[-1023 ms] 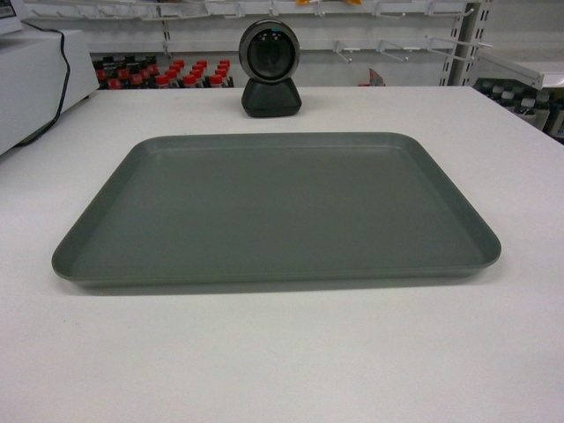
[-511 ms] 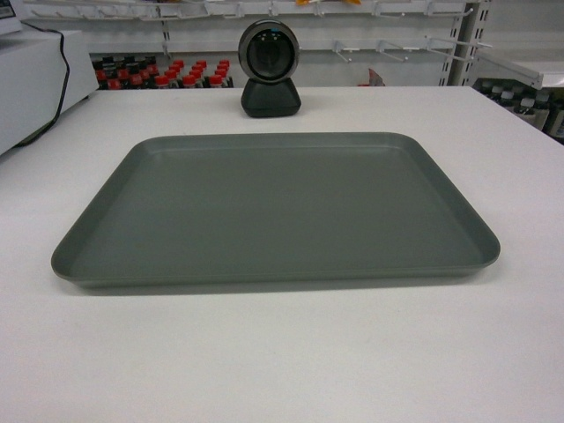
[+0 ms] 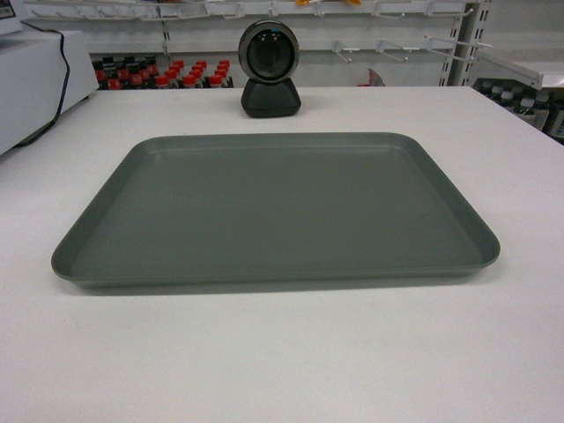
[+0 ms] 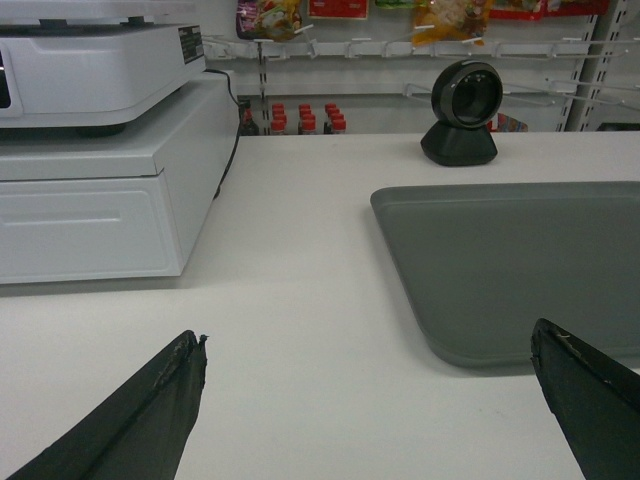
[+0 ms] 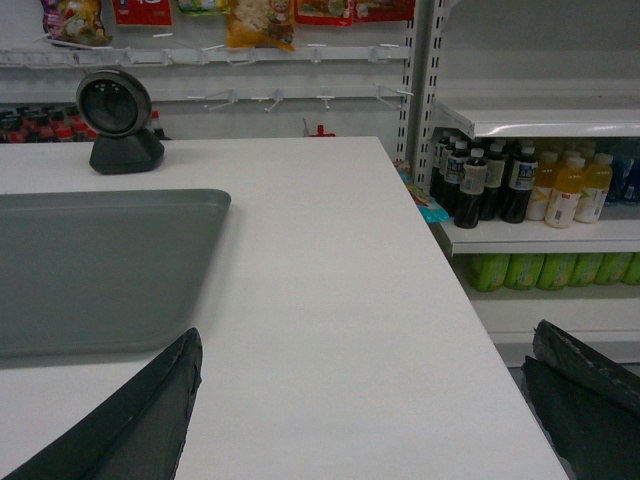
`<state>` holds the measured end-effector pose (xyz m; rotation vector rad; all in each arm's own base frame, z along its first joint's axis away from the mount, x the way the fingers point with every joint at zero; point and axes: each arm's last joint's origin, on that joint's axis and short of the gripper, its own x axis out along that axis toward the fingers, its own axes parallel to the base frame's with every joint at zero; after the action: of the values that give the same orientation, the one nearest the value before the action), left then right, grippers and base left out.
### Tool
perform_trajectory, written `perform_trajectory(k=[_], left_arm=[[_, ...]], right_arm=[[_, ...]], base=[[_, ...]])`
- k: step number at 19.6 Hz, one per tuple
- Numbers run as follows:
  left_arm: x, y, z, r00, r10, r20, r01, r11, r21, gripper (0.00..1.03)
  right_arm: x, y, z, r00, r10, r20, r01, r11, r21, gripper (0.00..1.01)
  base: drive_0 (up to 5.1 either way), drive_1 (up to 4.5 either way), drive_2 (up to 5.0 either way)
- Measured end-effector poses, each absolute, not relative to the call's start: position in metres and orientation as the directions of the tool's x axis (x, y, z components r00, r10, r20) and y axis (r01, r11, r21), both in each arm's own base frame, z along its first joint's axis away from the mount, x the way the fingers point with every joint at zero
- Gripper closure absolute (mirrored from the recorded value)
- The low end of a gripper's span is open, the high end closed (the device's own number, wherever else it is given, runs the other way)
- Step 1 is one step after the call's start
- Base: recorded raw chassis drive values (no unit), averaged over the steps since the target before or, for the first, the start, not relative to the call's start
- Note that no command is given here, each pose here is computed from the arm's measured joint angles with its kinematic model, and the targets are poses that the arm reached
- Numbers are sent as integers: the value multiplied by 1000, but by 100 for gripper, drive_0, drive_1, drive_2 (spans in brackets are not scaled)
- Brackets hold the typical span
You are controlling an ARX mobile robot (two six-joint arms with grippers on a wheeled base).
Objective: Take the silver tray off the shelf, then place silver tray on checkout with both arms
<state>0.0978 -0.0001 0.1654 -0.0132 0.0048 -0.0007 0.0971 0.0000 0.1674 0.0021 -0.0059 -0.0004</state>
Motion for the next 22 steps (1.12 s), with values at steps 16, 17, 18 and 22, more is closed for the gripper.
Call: perform_trajectory(k=[16, 17, 18, 22], left_arm=[[98, 0, 166, 1000, -1, -3, 1, 1000, -13, 5], [98, 0, 165, 1000, -1, -6, 1, 1000, -13, 5], [98, 0, 165, 1000, -1, -7, 1, 1000, -13, 5], [98, 0, 166, 1000, -1, -4, 1, 1000, -13, 5]], right_arm=[[97, 0, 167, 1000, 0, 7, 0, 1000, 2, 3], [97, 0, 167, 1000, 0, 5, 0, 1000, 2, 3], [97, 0, 167, 1000, 0, 4, 0, 1000, 2, 3], [97, 0, 167, 1000, 0, 7, 0, 1000, 2, 3]], base=[[-2, -133, 129], [-8, -426, 410], [-8, -426, 410], [-8, -426, 410]])
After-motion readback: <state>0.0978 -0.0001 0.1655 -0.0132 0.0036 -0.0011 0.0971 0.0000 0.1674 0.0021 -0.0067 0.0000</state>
